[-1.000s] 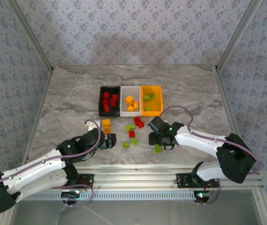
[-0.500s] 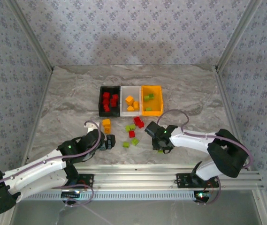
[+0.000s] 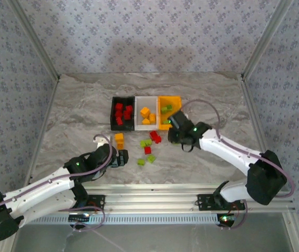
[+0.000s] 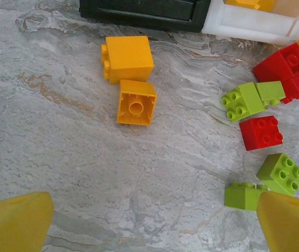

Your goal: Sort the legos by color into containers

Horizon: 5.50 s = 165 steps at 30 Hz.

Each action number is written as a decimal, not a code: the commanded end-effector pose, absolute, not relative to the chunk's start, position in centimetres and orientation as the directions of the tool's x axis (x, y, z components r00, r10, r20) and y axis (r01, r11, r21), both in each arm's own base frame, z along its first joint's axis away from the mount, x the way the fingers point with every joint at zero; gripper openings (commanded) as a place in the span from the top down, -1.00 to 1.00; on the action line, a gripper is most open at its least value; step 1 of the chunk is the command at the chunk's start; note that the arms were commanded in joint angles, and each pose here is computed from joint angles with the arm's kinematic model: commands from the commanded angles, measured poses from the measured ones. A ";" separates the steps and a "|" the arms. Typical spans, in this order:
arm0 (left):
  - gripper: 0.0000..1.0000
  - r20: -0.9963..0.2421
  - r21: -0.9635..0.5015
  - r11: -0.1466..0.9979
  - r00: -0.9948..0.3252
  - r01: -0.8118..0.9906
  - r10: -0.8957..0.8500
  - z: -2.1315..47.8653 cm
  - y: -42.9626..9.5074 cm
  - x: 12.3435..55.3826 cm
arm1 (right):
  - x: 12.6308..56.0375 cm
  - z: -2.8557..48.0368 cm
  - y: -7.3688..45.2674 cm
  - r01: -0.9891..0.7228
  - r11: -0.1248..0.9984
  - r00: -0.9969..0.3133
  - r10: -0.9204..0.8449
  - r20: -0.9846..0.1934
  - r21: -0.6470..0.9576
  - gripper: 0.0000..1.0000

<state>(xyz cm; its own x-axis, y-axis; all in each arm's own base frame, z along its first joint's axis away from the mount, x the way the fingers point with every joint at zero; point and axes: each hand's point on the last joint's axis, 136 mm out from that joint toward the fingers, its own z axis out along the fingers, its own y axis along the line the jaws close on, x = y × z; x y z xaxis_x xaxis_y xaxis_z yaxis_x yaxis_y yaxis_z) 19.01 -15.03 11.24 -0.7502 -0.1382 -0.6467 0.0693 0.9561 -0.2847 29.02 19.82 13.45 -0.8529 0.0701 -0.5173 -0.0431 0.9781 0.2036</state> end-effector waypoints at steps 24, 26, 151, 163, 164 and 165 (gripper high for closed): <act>-0.99 -0.603 -0.363 0.931 -0.773 0.046 -0.197 12.2 -16.1 21.9 | 44.5 17.5 21.9 0.003 0.976 -0.747 0.147 -0.648 0.219 -0.44; -0.99 -0.588 -0.369 0.928 -0.785 0.047 -0.194 11.6 -16.6 23.1 | 43.2 17.9 22.0 -0.010 0.970 -0.740 0.156 -0.655 0.243 -0.44; -0.99 -0.677 -0.340 0.930 -0.722 0.137 -0.141 14.7 -17.3 21.3 | 26.1 12.1 23.7 -0.293 0.948 -0.790 -0.167 -0.590 0.122 0.34; -0.99 -0.628 -0.355 0.921 -0.771 0.159 -0.108 12.6 -18.2 20.4 | 40.9 13.4 20.4 0.017 0.986 -0.807 0.111 -0.580 0.164 0.34; -0.99 -0.622 -0.354 0.921 -0.776 0.161 -0.103 12.4 -18.2 20.3 | 41.5 13.0 20.5 0.029 0.986 -0.814 0.118 -0.568 0.163 0.34; -0.99 -0.615 -0.353 0.921 -0.782 0.163 -0.097 12.2 -18.3 20.2 | 42.2 12.8 20.6 0.040 0.985 -0.818 0.128 -0.561 0.167 0.32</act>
